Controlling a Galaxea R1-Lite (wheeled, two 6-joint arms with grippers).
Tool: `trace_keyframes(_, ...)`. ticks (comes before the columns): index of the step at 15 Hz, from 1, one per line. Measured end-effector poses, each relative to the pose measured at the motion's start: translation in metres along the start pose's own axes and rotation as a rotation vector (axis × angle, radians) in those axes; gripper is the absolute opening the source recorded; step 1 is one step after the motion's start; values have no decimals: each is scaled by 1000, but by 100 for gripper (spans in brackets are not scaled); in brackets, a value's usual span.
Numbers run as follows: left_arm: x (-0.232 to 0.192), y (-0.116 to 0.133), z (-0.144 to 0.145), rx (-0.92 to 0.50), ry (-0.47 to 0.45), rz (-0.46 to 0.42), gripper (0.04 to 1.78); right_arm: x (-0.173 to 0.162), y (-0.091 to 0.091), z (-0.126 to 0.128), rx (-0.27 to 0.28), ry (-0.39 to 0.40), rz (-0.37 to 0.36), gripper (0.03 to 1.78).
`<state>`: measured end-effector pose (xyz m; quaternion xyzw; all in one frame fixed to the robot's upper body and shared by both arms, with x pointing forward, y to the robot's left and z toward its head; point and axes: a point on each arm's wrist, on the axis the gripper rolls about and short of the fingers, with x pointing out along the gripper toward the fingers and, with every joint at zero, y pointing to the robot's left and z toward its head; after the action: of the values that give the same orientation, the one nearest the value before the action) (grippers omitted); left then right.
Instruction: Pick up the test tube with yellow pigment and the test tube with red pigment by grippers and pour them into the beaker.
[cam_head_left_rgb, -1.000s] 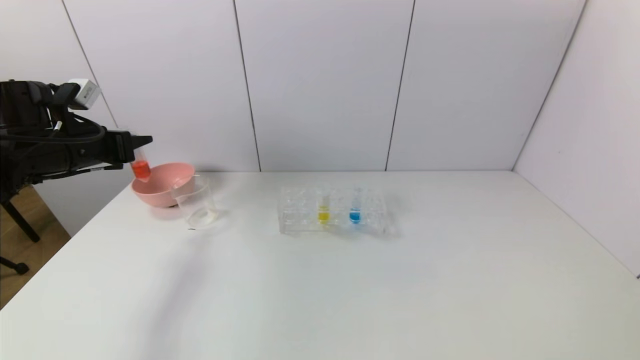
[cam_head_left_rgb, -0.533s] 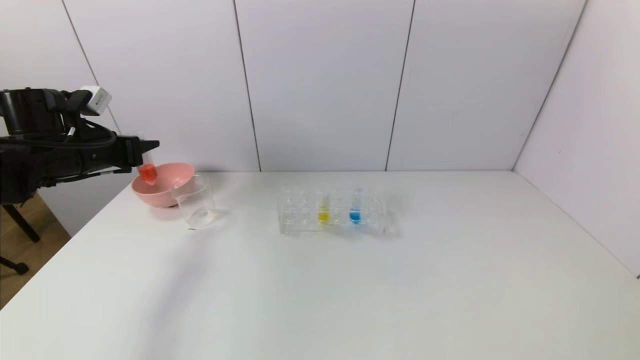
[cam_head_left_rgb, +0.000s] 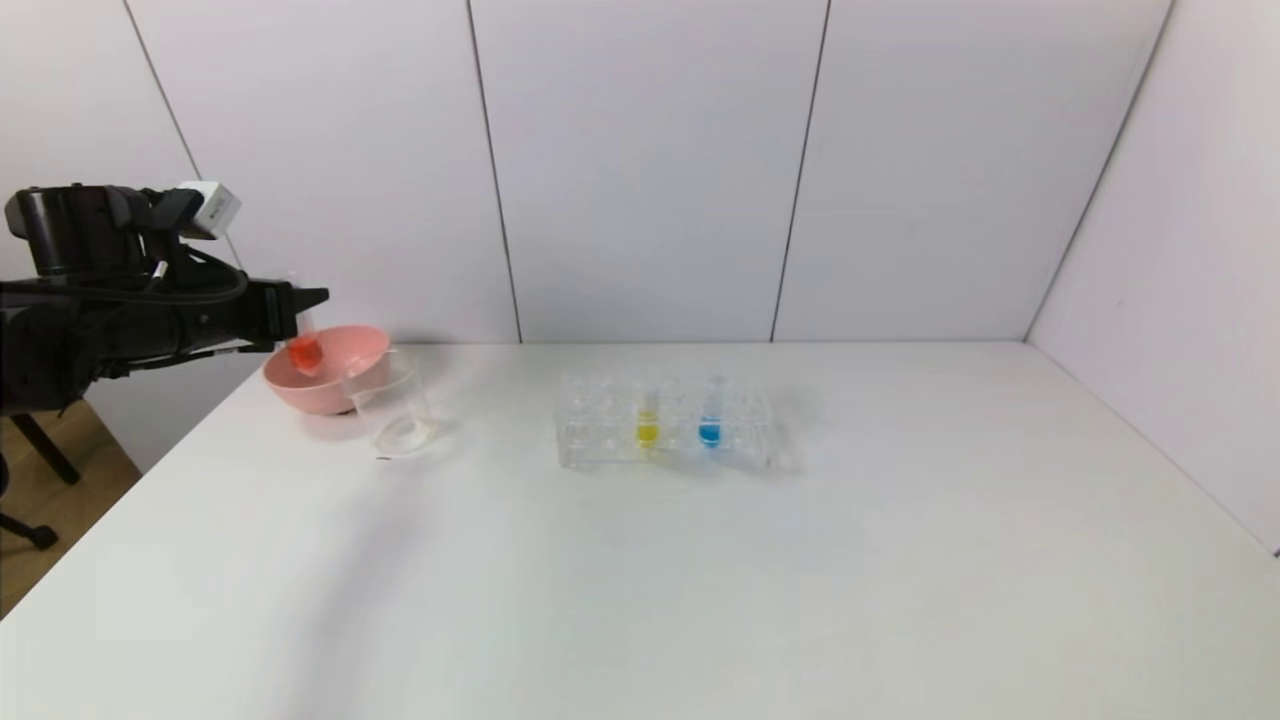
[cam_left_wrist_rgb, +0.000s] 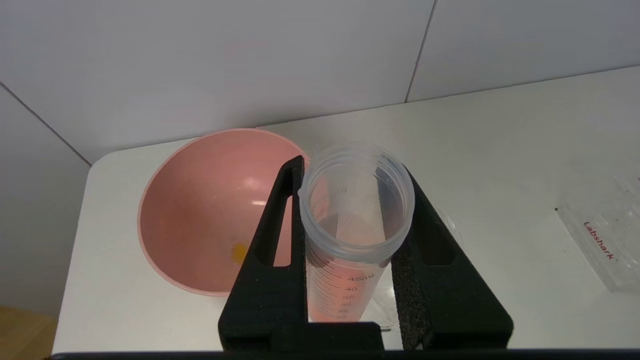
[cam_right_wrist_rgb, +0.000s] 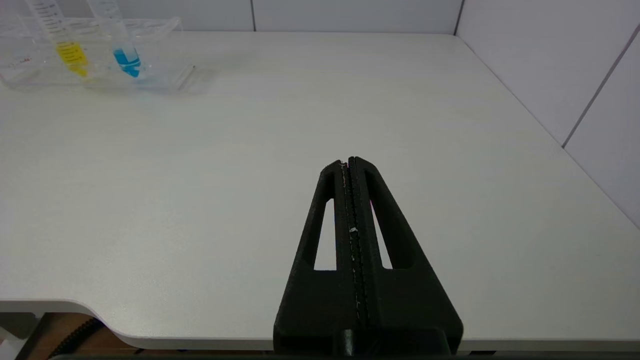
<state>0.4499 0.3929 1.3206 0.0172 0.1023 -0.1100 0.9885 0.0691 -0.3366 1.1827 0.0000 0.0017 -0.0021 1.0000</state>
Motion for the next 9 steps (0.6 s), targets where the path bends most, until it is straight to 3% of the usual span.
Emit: trace_keyframes(9,4,0,-16,161,50,-34,49,0,0,0,0,0,1,11)
